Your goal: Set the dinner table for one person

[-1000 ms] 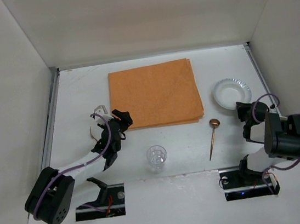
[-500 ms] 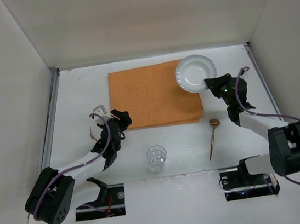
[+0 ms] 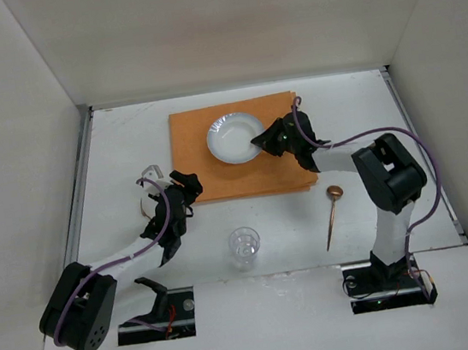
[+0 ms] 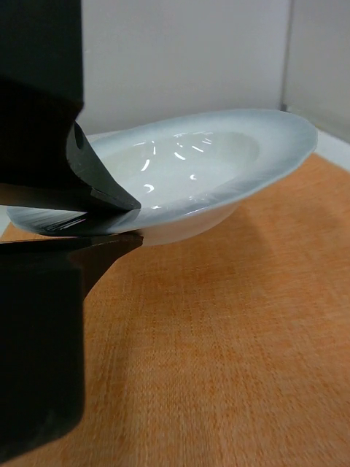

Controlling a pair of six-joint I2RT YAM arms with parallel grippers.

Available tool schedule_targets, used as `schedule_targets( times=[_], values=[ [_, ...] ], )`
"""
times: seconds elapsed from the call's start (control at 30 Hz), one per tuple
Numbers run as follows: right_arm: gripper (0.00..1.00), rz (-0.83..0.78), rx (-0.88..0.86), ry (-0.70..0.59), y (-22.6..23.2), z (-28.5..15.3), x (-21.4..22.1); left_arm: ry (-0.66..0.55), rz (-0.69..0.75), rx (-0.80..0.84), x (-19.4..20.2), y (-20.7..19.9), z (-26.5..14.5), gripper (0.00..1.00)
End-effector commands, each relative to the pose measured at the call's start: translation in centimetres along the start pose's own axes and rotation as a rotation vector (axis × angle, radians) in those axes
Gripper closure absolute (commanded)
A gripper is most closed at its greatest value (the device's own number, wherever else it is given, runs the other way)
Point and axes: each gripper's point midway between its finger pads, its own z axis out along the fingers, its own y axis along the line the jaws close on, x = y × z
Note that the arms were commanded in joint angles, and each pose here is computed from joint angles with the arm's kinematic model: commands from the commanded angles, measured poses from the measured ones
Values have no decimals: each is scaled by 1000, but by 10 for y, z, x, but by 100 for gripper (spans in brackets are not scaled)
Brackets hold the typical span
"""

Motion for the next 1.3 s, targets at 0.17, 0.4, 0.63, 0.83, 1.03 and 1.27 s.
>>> schedule_targets(
  times=[0.17,0.4,0.63,0.83,1.03,1.27],
  values=[
    [85,25,-128,-38,52,24,-23,-28,-33,33,-8,-9,0,44],
    [84,41,-26,-4,24,35,-13,-19,-31,29,-5,-7,2,44],
    [69,42,18,11,6,34,-4,-16,-33,29,-5,-7,2,44],
    [50,6,54,34,1,26,1,-18,-37,26,-6,-6,2,44],
    [40,-74,116,15,-13,-7,1,-26,-41,27,-9,-6,1,44],
    [36,-190,164,25,-34,-69,18,-20,-40,28,-7,-6,1,44]
  ],
)
